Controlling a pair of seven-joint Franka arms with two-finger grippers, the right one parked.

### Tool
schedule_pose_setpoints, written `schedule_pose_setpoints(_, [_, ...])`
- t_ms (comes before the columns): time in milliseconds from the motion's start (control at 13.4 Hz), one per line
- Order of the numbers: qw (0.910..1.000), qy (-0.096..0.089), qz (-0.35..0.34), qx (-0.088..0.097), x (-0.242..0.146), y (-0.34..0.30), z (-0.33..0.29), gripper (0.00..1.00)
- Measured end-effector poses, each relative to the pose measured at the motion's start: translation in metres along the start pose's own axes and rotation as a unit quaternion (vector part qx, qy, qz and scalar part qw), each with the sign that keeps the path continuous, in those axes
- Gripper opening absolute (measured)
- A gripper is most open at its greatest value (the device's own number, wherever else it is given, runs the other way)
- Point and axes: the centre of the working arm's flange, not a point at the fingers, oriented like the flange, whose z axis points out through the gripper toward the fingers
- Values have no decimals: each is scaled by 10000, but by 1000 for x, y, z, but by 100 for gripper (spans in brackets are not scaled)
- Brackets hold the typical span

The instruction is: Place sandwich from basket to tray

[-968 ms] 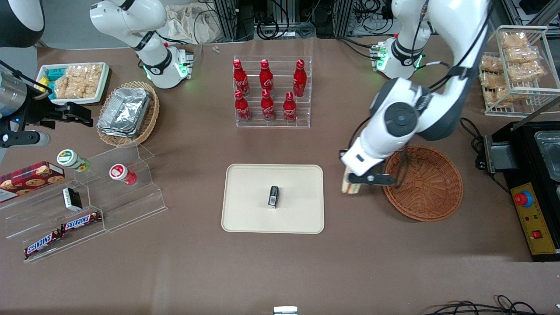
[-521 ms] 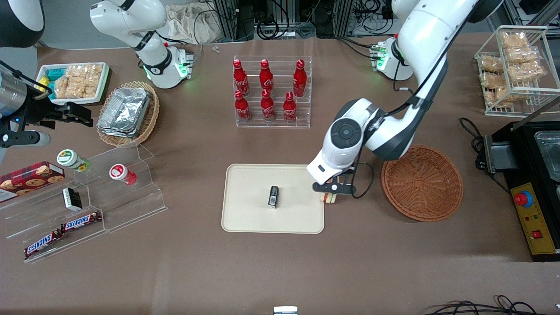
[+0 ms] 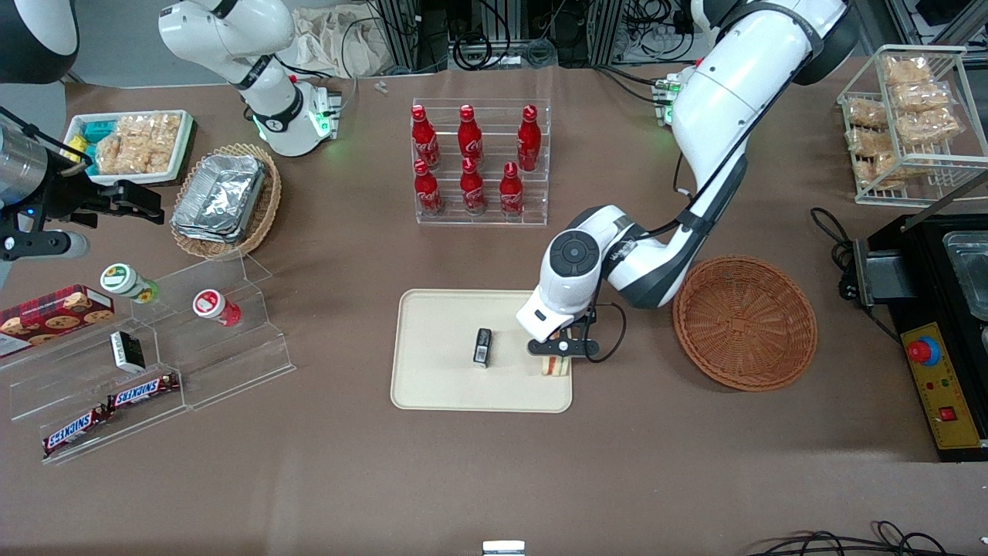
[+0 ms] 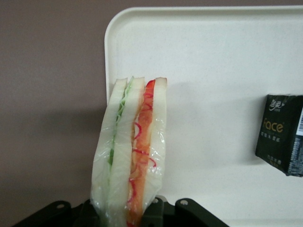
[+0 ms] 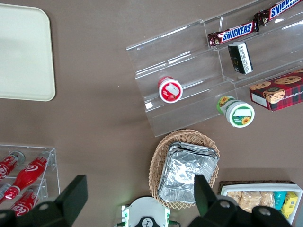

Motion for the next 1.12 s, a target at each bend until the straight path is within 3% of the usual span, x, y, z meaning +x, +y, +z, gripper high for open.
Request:
schedule_pose_setpoints(149, [9999, 117, 16, -62, 2, 0, 2, 37])
schedule_pose_setpoints(596, [9996, 108, -245, -68, 2, 0, 13, 98])
schedule_pose_setpoints(819, [9988, 36, -486, 61, 11, -8, -18, 100])
schedule_pose_setpoints(1117, [9981, -100, -602, -128, 34, -57, -137, 100])
